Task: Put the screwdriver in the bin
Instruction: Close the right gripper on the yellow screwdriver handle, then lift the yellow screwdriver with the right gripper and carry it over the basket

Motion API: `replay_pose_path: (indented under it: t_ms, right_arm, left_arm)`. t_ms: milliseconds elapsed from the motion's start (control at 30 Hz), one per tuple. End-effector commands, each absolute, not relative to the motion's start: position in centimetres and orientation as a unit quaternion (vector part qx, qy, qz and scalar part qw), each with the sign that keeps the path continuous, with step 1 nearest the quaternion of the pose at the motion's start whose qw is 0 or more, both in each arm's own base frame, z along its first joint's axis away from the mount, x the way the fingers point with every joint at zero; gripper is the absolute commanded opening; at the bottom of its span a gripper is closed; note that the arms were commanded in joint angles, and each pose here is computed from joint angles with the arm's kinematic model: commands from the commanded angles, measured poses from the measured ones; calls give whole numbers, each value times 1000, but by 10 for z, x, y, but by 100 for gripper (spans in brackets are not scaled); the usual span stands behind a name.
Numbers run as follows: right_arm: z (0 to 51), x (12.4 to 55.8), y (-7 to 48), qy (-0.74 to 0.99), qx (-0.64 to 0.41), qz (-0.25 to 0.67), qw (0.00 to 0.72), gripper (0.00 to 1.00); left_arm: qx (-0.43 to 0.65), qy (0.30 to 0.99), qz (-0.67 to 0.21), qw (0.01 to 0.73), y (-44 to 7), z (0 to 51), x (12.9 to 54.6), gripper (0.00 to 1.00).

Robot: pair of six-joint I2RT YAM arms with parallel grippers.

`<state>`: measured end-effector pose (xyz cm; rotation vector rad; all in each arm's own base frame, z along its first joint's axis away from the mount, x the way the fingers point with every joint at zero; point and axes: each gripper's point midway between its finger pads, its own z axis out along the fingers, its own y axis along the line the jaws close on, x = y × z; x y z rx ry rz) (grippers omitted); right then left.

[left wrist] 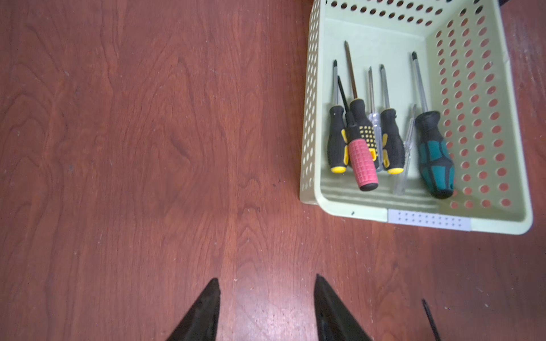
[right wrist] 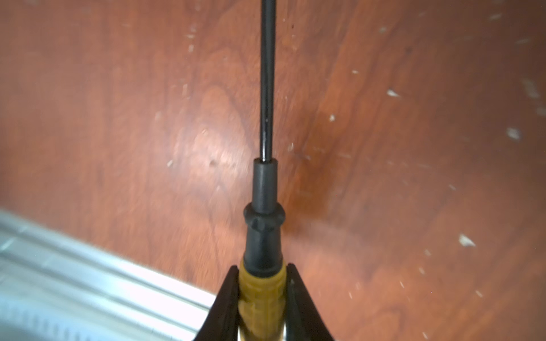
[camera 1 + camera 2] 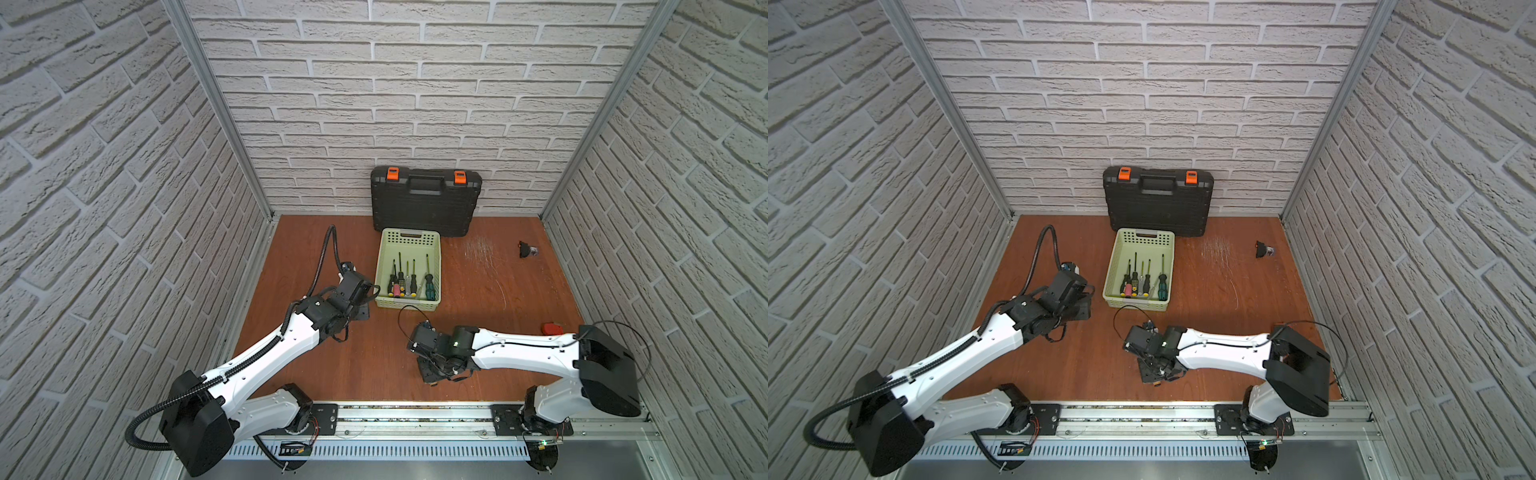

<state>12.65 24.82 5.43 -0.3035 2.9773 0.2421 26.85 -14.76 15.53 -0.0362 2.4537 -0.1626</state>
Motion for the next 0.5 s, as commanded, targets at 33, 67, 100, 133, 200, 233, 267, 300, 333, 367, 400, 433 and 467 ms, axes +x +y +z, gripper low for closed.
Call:
replay_pose_path:
  t_ms: [33, 67, 100, 133, 200, 233, 267, 300, 333, 367, 400, 433, 467]
  right_arm:
    - [79, 115, 224, 987, -111, 73, 88, 6]
    - [86, 114, 221, 986, -109, 79, 96, 6]
    - [93, 114, 219, 985, -107, 88, 105, 6]
    - [102, 116, 217, 983, -102, 98, 118, 6]
    - [121, 127, 216, 976, -95, 110, 159, 6]
    - [133, 136, 218, 971, -95, 115, 186, 6]
    - [144, 143, 221, 967, -103, 116, 203, 6]
    - [152, 150, 224, 964, -108, 112, 215, 6]
    - [161, 159, 228, 962, -114, 105, 223, 6]
    - [168, 168, 232, 961, -116, 99, 229, 6]
    - [173, 178, 236, 960, -116, 96, 235, 5]
    - [180, 190, 243, 957, -114, 102, 244, 5]
    - [187, 204, 251, 953, -107, 118, 258, 5]
  left_arm:
    - [-8, 928, -64, 366, -151, 176, 288, 52]
    - [-7, 928, -66, 366, -152, 178, 290, 52]
    - [-6, 928, -67, 365, -152, 179, 292, 52]
    - [-4, 928, -70, 365, -154, 181, 295, 52]
    - [-3, 928, -71, 366, -157, 184, 298, 52]
    - [-3, 929, -70, 363, -157, 184, 299, 52]
    - [-5, 930, -69, 362, -157, 185, 299, 52]
    - [-9, 930, -70, 360, -156, 185, 298, 52]
    - [-13, 931, -71, 358, -155, 185, 297, 52]
    - [-17, 932, -71, 356, -154, 185, 295, 52]
    - [-20, 932, -72, 356, -153, 186, 293, 52]
    - [-23, 931, -73, 356, -151, 187, 292, 52]
    - [-26, 932, -72, 355, -149, 188, 290, 52]
